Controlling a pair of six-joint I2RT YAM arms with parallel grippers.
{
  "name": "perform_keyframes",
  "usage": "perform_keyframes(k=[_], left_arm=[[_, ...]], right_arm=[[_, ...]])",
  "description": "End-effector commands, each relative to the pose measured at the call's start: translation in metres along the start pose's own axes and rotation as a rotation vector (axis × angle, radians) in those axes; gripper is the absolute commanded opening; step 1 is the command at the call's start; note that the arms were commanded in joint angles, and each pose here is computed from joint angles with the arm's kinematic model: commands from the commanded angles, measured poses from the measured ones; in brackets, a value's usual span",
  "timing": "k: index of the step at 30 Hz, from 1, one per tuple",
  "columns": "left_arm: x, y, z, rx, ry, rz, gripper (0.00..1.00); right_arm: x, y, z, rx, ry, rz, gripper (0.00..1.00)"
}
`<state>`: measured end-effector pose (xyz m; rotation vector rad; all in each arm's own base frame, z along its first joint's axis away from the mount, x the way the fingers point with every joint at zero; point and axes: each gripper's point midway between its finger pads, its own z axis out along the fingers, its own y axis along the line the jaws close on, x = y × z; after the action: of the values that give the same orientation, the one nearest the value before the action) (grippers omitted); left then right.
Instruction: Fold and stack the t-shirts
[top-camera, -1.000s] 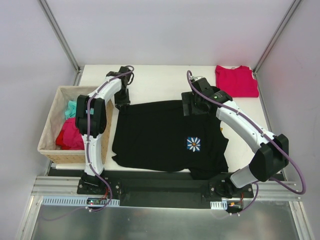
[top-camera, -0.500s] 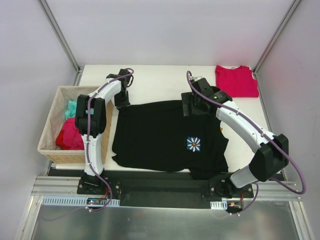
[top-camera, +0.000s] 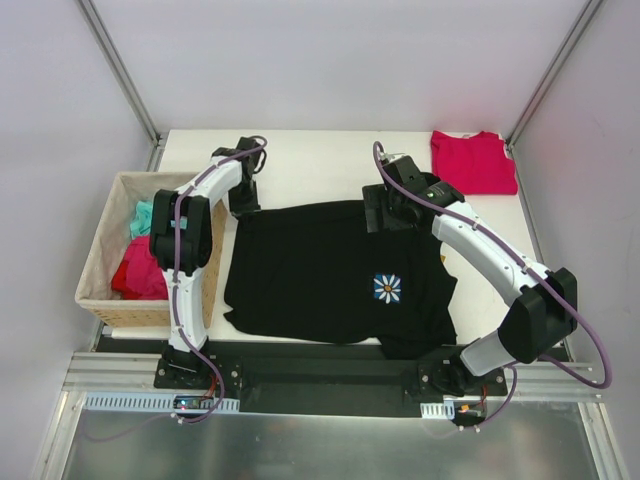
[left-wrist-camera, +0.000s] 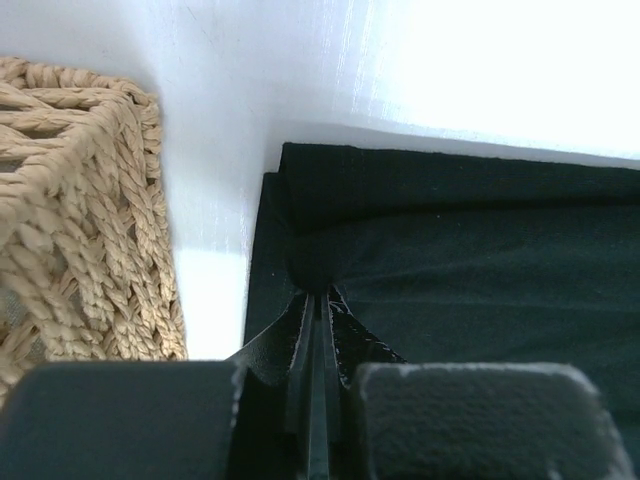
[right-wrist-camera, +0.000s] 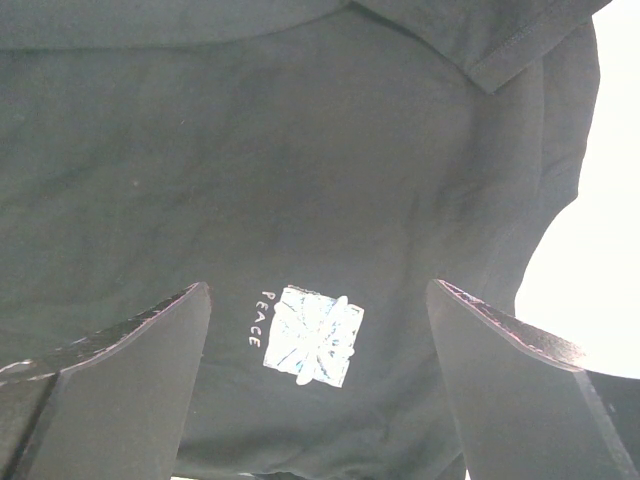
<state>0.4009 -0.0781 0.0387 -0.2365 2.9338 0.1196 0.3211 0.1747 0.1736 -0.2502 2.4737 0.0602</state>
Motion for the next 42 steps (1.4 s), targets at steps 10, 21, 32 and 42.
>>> perform_keyframes(k=[10, 21, 32, 42], left_arm=[[-0.102, 0.003, -0.122, 0.072, -0.373, -0.03, 0.0], [-0.112, 0.007, -0.042, 0.005, -0.244, -0.066, 0.1], [-0.101, 0.007, -0.055, 0.032, -0.24, -0.101, 0.99], [-0.054, 0.012, -0.055, 0.049, -0.15, -0.102, 0.86]], right_arm=[[-0.008, 0.004, -0.006, -0.015, -0.031, 0.016, 0.93], [-0.003, 0.001, -0.012, -0.003, -0.03, 0.003, 0.93], [-0.001, 0.007, -0.01, -0.01, -0.028, -0.005, 0.93], [0.002, 0.013, -0.01, -0.018, -0.028, -0.016, 0.93]])
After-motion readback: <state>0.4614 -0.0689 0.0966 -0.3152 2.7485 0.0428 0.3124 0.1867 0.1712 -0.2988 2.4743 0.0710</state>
